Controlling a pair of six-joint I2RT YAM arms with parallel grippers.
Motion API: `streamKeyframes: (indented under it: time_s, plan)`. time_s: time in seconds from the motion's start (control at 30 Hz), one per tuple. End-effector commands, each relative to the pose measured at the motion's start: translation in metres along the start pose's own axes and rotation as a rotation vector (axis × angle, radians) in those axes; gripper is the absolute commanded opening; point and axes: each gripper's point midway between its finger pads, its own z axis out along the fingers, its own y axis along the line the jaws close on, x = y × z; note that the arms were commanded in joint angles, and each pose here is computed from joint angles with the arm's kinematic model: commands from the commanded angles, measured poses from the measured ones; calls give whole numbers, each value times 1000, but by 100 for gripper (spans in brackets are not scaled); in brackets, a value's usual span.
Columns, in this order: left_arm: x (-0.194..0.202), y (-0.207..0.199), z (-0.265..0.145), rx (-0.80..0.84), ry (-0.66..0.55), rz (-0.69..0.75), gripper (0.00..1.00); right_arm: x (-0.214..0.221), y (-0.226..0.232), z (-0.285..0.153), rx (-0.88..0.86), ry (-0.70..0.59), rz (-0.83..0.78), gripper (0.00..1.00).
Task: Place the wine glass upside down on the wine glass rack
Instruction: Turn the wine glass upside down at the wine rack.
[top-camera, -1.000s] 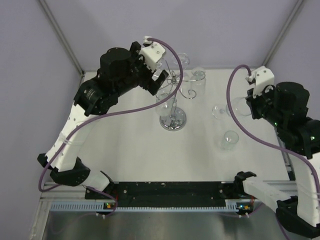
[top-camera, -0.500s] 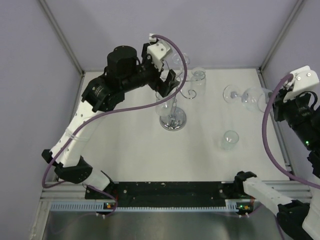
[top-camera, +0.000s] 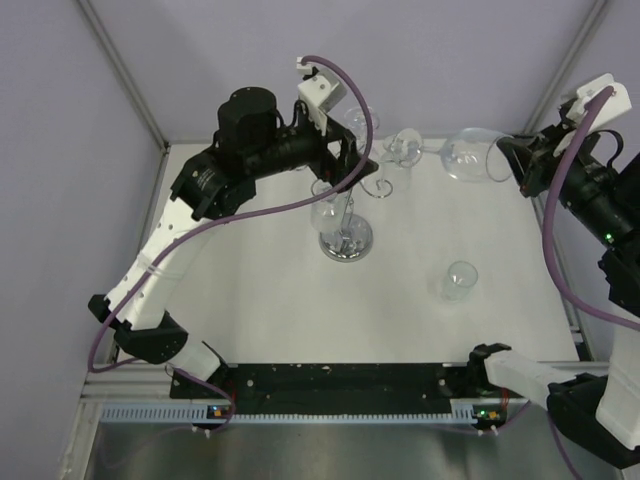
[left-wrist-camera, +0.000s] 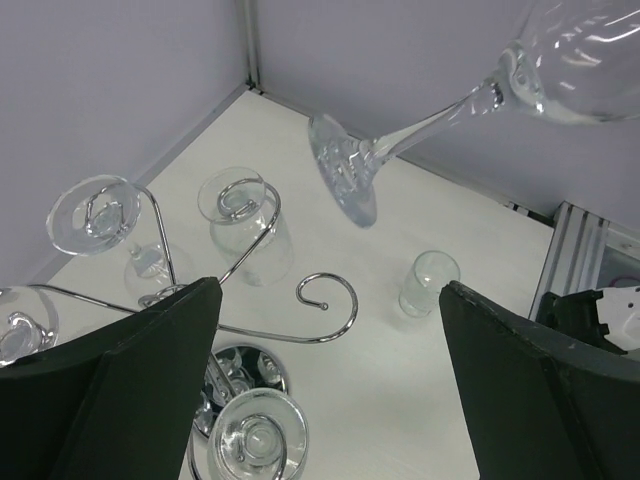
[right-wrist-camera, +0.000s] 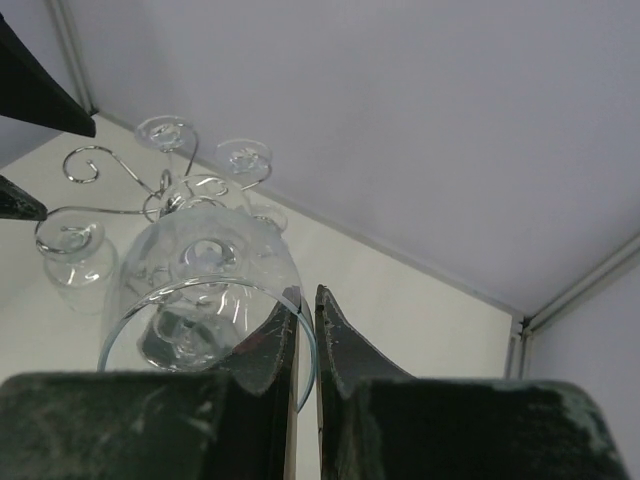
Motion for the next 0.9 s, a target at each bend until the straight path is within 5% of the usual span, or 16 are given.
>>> streamKeyframes:
  time_s: [0.0,0.37,0.87]
  plan:
    - [-23,-6,8,39,-92,-38,95,-56,10,-5,-70,-212,36,0]
    - [-12,-1,29,40,-69,-114,85,-64,21,-6,-124,-274,43,0]
    - [-20,-10,32,93,-89,-133,45,-46,24,6,-139,-232,53,0]
